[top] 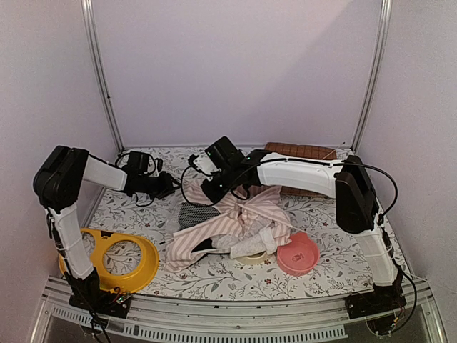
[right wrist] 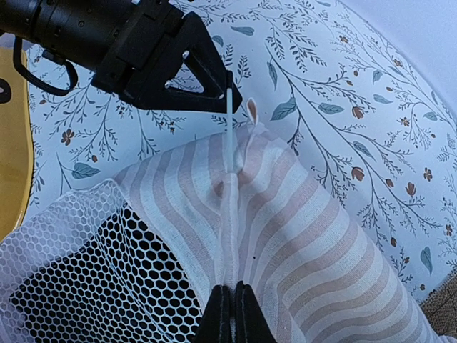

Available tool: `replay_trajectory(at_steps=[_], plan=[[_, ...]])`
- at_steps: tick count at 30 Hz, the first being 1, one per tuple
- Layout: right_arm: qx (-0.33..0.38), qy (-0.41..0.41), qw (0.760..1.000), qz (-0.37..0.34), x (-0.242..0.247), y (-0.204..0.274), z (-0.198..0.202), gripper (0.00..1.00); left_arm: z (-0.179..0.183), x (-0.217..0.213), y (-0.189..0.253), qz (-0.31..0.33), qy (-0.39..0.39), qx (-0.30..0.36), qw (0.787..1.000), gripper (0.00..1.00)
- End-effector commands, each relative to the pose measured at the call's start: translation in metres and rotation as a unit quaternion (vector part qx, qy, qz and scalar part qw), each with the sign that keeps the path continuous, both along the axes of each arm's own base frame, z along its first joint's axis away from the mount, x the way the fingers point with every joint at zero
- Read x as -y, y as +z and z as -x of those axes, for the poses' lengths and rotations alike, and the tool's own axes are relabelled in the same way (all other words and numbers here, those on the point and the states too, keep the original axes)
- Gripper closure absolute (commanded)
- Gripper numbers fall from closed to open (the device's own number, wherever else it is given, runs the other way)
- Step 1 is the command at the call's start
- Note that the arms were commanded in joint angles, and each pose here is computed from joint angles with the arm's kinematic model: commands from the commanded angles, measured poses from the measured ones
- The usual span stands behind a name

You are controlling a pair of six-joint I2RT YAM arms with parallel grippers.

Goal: Set up the pet tent
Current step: Adjust the tent at the center of the board, then pick up the tent fabric from the tent.

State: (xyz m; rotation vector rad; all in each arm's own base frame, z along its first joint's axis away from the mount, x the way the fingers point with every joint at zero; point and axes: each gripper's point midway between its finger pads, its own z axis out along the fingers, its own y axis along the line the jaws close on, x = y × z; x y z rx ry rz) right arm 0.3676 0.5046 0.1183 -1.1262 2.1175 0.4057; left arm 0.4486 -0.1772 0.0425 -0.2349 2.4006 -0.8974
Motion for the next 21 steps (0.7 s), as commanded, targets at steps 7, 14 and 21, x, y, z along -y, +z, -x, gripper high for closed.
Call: replay_trajectory(at_steps=[7,14,21], plan=[[-0.015,-0.035,0.999,0.014,0.016,0.001,0.000,1.00,-0.017,-0.001,-0.004,0.052,0.026,-0.004,0.998,0.64],[-0.026,-0.041,0.998,0.025,0.020,-0.010,0.001,1.00,-0.019,-0.003,-0.002,0.063,0.036,0.001,0.997,0.63],[-0.033,-0.042,0.998,0.034,0.022,-0.019,0.000,1.00,-0.022,-0.007,0.021,0.062,0.041,0.033,0.997,0.63]])
